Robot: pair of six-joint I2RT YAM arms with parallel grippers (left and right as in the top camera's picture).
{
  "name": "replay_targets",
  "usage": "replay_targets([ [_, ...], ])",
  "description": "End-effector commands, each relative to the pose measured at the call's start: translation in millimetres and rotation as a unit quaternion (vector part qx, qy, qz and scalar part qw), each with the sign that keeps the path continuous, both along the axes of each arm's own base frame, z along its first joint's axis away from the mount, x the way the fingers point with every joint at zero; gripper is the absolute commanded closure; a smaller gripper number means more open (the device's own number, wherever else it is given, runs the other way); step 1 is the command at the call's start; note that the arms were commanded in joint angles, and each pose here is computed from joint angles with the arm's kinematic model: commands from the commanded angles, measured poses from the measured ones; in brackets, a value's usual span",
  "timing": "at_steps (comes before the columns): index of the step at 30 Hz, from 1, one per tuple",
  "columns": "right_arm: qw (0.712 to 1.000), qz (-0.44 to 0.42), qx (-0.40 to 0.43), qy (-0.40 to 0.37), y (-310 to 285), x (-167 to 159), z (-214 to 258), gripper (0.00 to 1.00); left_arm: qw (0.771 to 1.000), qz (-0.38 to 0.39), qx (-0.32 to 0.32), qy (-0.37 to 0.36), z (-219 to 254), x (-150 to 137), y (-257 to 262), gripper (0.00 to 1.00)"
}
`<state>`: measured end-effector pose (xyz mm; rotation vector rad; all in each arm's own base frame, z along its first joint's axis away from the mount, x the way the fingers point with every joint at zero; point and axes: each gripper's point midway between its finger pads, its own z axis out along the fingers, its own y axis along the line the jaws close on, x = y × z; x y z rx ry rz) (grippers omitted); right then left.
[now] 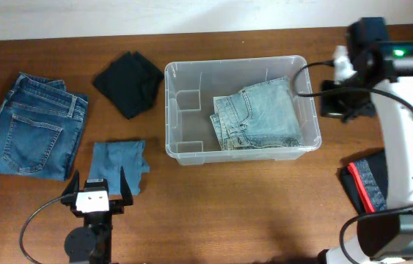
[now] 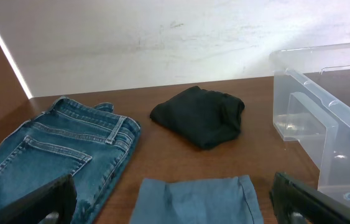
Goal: Pack container
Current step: 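Move the right gripper to the black red-trimmed garment and grasp it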
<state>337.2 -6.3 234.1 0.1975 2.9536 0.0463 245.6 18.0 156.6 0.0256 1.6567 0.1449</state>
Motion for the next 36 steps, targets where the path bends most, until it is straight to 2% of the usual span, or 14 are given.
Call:
replay_targets([
  [1, 0.993, -0.109, -0.046, 0.011, -46.0, -16.2, 7.2, 0.96, 1.0, -0.005, 0.004, 0.002, -1.9, 0.1, -1.5, 0.0],
  [7, 0.976, -0.201, -0.066, 0.043, -94.5, -39.2, -1.1, 0.96, 1.0, -0.005, 0.004, 0.002, -1.9, 0.1, -1.5, 0.0],
  [11, 0.967, -0.236, -0.066, 0.066, -116.8, -51.7, -16.6, 0.83, 1.0, -0.005, 0.004, 0.002, -1.9, 0.1, -1.5, 0.0],
  [13, 0.963, -0.248, -0.064, 0.079, -123.6, -56.8, -28.7, 0.76, 1.0, -0.005, 0.004, 0.002, -1.9, 0.1, -1.5, 0.0],
  [21, 0.95, -0.286, -0.058, 0.109, -140.4, -68.8, -105.3, 0.22, 1.0, -0.005, 0.004, 0.002, -1.9, 0.1, -1.5, 0.01],
  [25, 0.941, -0.313, -0.071, 0.112, -149.0, -77.1, -137.6, 0.19, 1.0, -0.005, 0.004, 0.002, -1.9, 0.1, -1.5, 0.0],
  [27, 0.933, -0.332, -0.09, 0.109, -156.3, -82.5, -152.7, 0.12, 1.0, -0.005, 0.004, 0.002, -1.9, 0.1, -1.5, 0.0],
  [29, 0.933, -0.333, -0.088, 0.104, -156.1, -81.4, -160.8, 0.0, 1.0, -0.005, 0.004, 0.002, -1.9, 0.1, -1.5, 0.0],
  [36, 0.926, -0.354, -0.087, 0.097, -158.4, -82.6, -176.5, 0.01, 1.0, -0.005, 0.004, 0.002, -1.9, 0.1, -1.5, 0.0],
])
